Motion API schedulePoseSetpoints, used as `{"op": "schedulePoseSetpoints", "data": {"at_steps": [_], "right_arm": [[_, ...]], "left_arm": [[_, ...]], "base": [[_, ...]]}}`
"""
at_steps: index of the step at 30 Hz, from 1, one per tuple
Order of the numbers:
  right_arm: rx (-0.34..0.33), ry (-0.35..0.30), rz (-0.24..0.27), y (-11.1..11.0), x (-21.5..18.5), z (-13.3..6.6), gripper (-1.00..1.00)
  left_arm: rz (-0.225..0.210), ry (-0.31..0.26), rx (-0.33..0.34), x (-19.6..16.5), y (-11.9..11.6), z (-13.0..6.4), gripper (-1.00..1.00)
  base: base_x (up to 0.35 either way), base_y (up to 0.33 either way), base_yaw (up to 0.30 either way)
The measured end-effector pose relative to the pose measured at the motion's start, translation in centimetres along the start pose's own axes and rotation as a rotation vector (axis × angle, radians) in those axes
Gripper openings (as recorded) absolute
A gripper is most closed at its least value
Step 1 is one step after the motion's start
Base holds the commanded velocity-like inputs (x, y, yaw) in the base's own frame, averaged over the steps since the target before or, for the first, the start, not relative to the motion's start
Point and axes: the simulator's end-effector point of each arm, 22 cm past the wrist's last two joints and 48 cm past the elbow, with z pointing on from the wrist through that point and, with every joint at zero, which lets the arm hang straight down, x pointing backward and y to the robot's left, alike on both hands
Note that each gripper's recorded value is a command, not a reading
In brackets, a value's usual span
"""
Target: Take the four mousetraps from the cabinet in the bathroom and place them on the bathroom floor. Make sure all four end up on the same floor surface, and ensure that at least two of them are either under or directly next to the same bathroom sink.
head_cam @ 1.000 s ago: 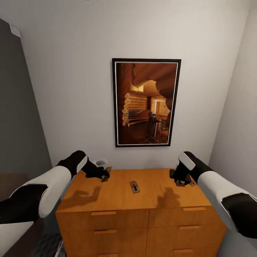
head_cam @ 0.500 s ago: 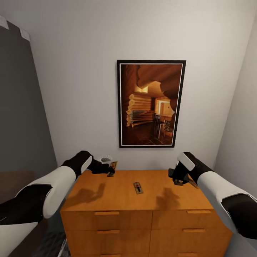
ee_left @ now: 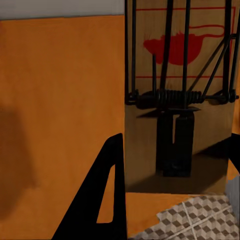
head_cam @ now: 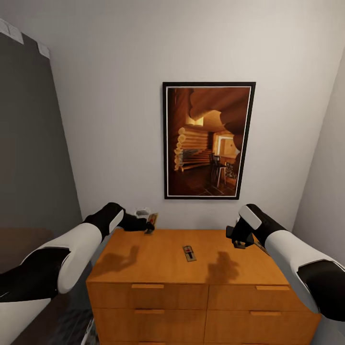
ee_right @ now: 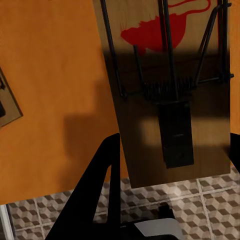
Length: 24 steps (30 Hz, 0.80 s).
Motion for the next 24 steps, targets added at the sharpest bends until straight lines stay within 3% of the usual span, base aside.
{"op": "schedulePoseSetpoints", "data": {"at_steps": [4, 12, 24], "right_arm": [[0.001, 0.001, -0.002, 0.0, 0.0, 0.1, -1.00], [-0.002, 0.004, -0.006, 0.4, 0.2, 0.2, -1.00], [-0.017, 0.030, -0.027, 2.1, 2.0, 1.1, -1.00]], "left_arm": [[0.014, -0.030, -0.002, -0.7, 0.1, 0.1, -1.00], [0.017, -0.038, -0.003, -0.8, 0.2, 0.0, -1.00], [0.024, -0.031, -0.014, -0.6, 0.0, 0.2, -1.00]], "base": [[-0.098, -0.025, 0.001], [-0.271, -0.069, 0.020], [-0.286, -0.112, 0.219]]}}
